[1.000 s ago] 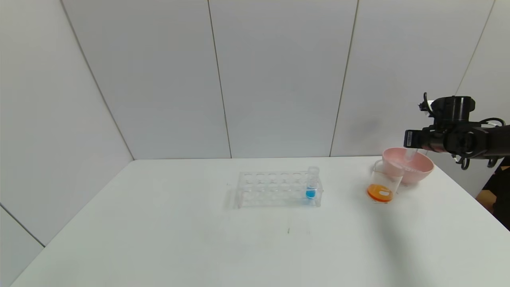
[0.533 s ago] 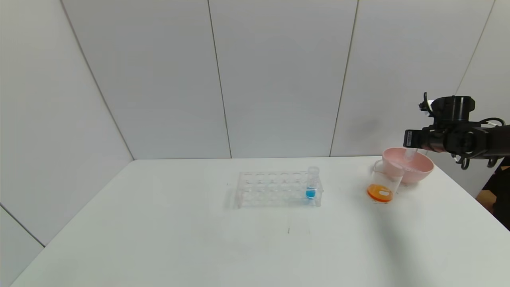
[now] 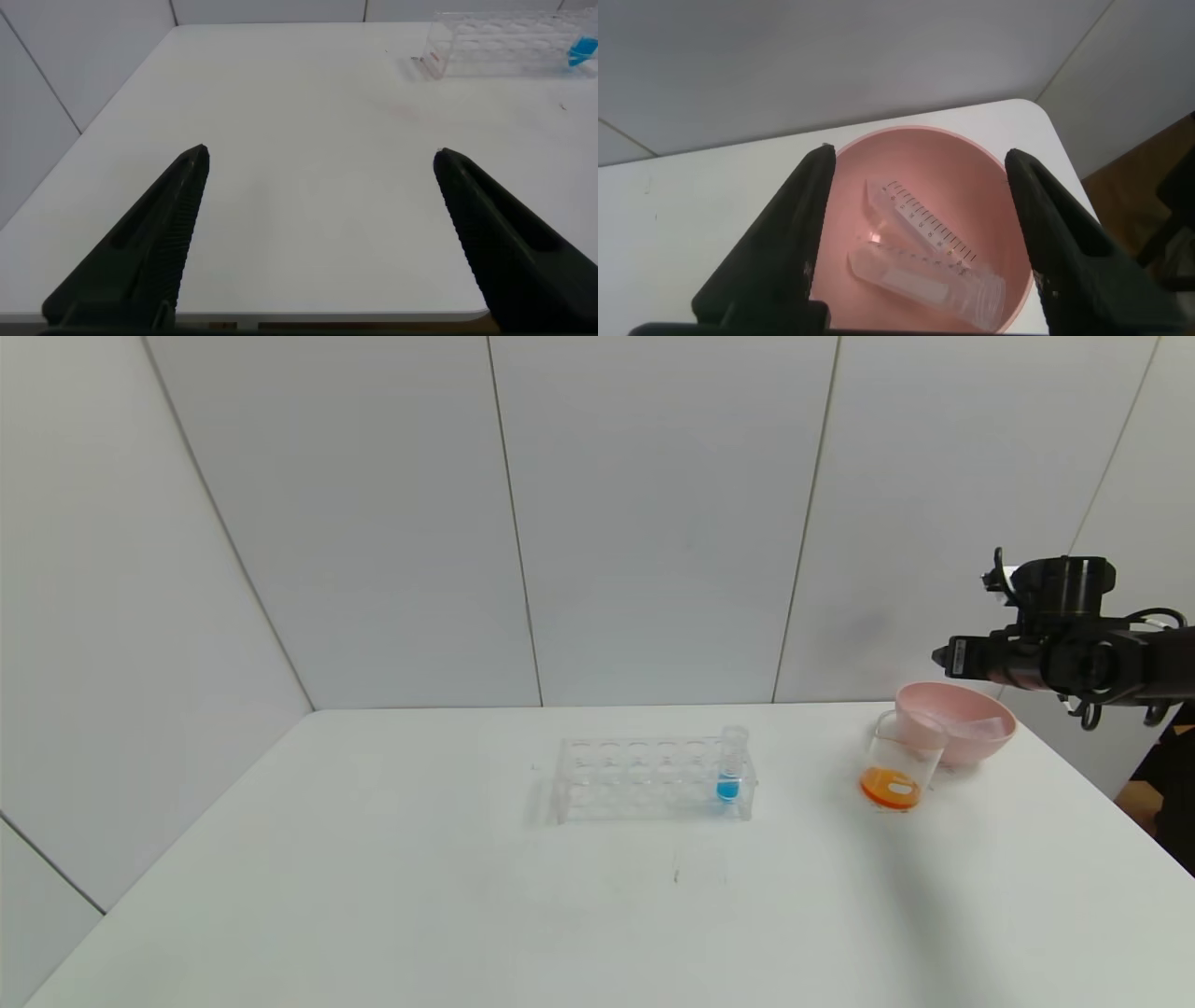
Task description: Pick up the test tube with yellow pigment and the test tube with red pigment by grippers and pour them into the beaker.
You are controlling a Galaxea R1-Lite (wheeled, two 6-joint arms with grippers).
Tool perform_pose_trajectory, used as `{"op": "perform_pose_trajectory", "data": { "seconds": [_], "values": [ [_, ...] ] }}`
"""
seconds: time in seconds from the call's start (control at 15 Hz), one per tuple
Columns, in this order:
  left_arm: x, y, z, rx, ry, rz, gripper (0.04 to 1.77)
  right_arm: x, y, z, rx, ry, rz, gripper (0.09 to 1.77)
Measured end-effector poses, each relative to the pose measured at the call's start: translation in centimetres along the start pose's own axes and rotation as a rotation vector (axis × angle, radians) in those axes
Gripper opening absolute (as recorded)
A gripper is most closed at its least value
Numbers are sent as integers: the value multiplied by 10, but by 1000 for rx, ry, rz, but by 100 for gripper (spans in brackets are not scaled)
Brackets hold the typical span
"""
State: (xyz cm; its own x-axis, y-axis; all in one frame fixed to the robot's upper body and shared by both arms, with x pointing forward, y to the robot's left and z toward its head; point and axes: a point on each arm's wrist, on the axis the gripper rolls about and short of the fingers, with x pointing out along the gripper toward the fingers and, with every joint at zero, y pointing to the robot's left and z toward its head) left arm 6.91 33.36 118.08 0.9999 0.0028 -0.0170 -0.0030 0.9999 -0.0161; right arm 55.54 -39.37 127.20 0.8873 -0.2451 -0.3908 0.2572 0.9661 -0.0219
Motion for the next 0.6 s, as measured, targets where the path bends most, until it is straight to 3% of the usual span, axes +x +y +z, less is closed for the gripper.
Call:
{"op": "perform_pose_trajectory", "data": {
  "seconds": [0.27, 0.6],
  "values": [
    [0, 0, 0, 0, 0, 0, 172, -4, 0, 4, 1, -7, 10, 148],
    [0, 0, 0, 0, 0, 0, 172, -24, 11, 13, -5, -22, 120, 159]
  ]
}}
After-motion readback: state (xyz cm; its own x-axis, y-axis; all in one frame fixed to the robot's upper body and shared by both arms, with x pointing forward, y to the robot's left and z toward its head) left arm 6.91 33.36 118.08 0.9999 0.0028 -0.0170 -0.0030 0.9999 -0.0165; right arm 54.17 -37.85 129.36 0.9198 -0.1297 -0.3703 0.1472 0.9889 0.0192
